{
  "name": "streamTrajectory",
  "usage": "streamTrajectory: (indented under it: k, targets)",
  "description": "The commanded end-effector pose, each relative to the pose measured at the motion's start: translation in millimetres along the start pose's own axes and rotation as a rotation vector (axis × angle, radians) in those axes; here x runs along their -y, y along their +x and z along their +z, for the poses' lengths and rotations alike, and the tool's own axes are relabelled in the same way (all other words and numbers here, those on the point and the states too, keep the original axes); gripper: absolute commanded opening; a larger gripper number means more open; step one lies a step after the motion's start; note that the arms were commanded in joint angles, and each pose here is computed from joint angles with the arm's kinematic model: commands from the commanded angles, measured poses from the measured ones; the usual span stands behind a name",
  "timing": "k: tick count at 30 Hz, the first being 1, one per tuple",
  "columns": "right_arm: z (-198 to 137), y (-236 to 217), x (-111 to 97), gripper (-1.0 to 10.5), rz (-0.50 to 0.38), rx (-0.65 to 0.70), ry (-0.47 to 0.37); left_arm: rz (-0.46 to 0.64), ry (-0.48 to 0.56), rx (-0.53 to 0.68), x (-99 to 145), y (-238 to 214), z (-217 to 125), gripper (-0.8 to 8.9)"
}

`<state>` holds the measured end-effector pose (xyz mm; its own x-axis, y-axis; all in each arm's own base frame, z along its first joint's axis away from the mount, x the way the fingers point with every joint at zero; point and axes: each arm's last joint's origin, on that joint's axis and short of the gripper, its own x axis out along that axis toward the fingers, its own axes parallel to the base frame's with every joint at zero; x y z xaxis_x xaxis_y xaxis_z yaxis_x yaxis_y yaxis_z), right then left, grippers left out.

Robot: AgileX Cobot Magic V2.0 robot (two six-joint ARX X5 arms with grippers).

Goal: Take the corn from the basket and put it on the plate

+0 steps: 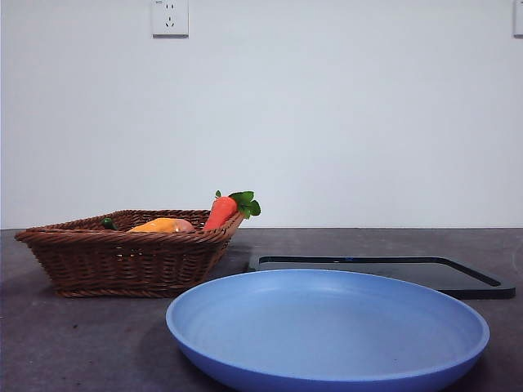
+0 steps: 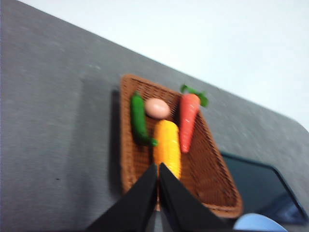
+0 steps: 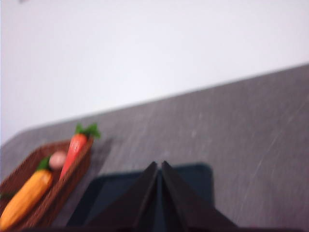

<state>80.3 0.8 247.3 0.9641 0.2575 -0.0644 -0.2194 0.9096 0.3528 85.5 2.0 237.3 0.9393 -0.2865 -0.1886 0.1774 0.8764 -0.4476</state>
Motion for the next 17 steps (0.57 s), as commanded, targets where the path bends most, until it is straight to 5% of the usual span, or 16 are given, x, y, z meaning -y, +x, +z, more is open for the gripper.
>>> streamTrajectory:
  k: [1, 9, 17]
  targets:
    - [14, 1, -6, 0.0, 0.028, -0.069, -0.053, -0.021, 0.082, -0.032, 10, -2, 19, 0.07]
    - [46, 20, -18, 0.0, 0.155, -0.336, -0.104, -0.159, 0.149, -0.215, 30, 8, 51, 0.07]
    - [47, 51, -29, 0.0, 0.285, -0.624, -0.164, -0.291, 0.199, -0.413, 43, 29, 46, 0.07]
